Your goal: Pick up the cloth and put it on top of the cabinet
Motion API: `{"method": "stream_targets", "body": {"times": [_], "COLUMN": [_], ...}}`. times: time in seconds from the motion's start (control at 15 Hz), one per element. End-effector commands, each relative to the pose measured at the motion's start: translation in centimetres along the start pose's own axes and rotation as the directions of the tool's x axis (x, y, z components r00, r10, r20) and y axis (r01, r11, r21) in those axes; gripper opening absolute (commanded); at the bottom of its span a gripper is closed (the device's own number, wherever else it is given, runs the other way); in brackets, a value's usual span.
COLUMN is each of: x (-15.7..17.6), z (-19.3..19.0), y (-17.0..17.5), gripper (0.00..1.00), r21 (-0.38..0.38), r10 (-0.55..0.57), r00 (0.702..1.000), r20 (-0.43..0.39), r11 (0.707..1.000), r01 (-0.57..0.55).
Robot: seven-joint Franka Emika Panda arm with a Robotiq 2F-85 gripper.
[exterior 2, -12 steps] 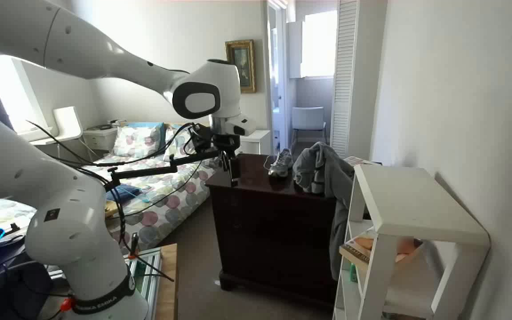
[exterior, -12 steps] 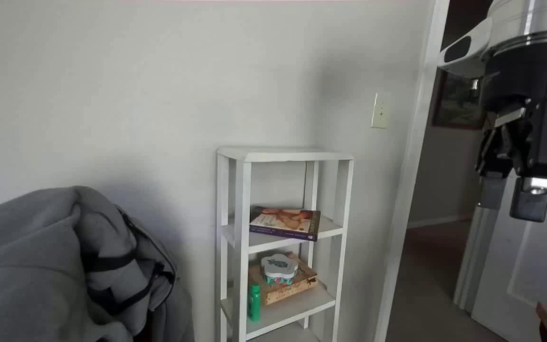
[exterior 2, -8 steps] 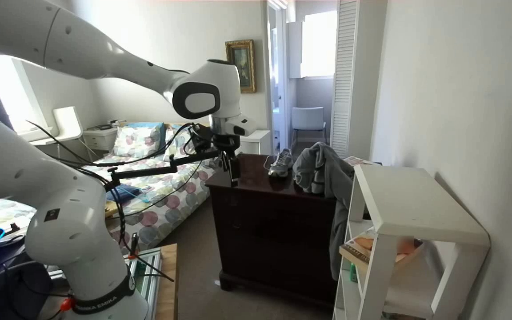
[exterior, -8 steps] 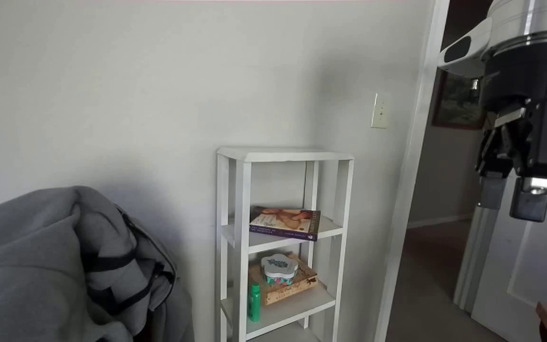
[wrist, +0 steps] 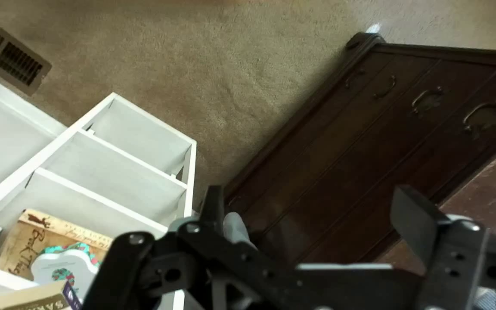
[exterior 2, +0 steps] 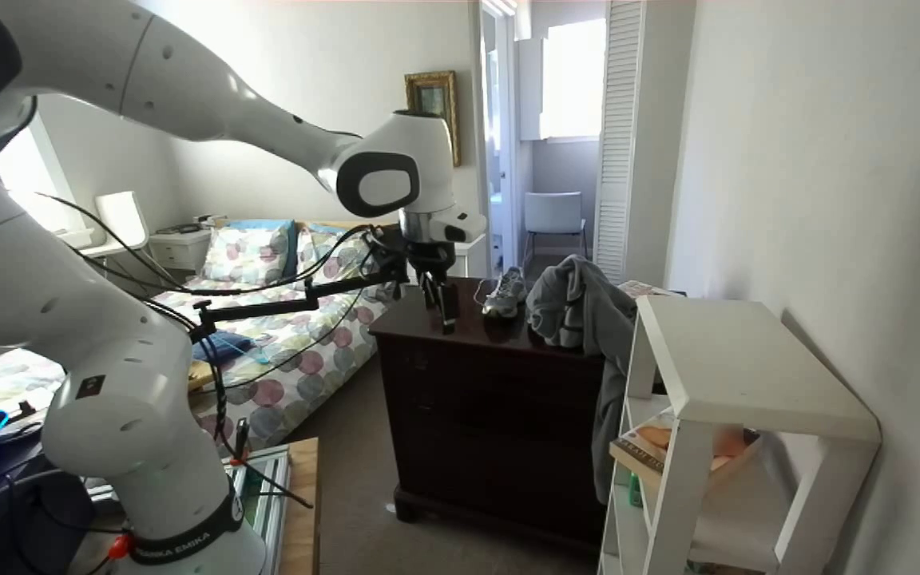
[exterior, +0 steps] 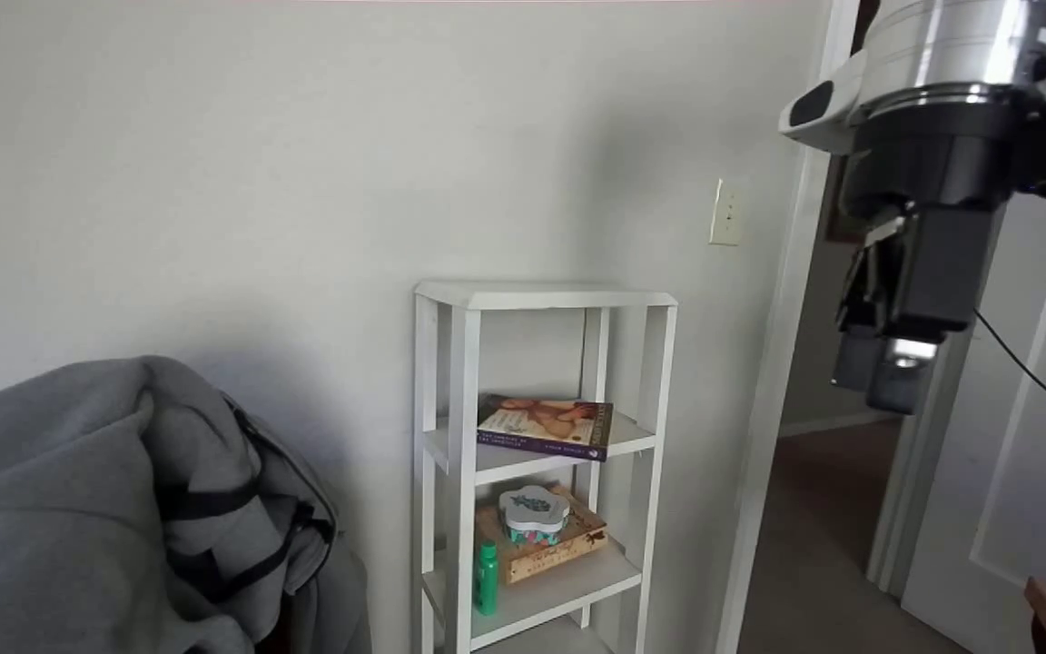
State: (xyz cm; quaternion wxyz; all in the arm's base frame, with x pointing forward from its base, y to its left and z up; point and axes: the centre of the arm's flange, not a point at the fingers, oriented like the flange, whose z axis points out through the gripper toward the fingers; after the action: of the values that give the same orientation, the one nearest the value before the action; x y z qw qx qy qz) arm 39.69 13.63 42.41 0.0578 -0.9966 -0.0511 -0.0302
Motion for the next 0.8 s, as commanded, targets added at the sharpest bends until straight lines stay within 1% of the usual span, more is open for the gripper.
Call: {"method": "stream_targets", "body": {"times": [0.0,0.2,0.53,0.67,0.73], "x": [7.9,13.6,22.4,24.9,26.2], "z": [0.2,-0.6,-2.2,-2.6,-2.6], "y": [0.0,-0.4,-2.8,-3.5,-4.1], "gripper": [1.0,1.0,1.0,1.0,1.0], "r21": [-0.048,-0.071,0.001,0.009,0.028], "r10": [-0.063,-0.132,-0.247,-0.299,-0.328], "r00": [0.998,0.99,0.96,0.94,0.927], "r20": [-0.02,-0.058,-0.133,-0.167,-0.179], "r11": [0.997,0.989,0.968,0.952,0.941], "r01": [0.062,0.128,0.249,0.304,0.338]}}
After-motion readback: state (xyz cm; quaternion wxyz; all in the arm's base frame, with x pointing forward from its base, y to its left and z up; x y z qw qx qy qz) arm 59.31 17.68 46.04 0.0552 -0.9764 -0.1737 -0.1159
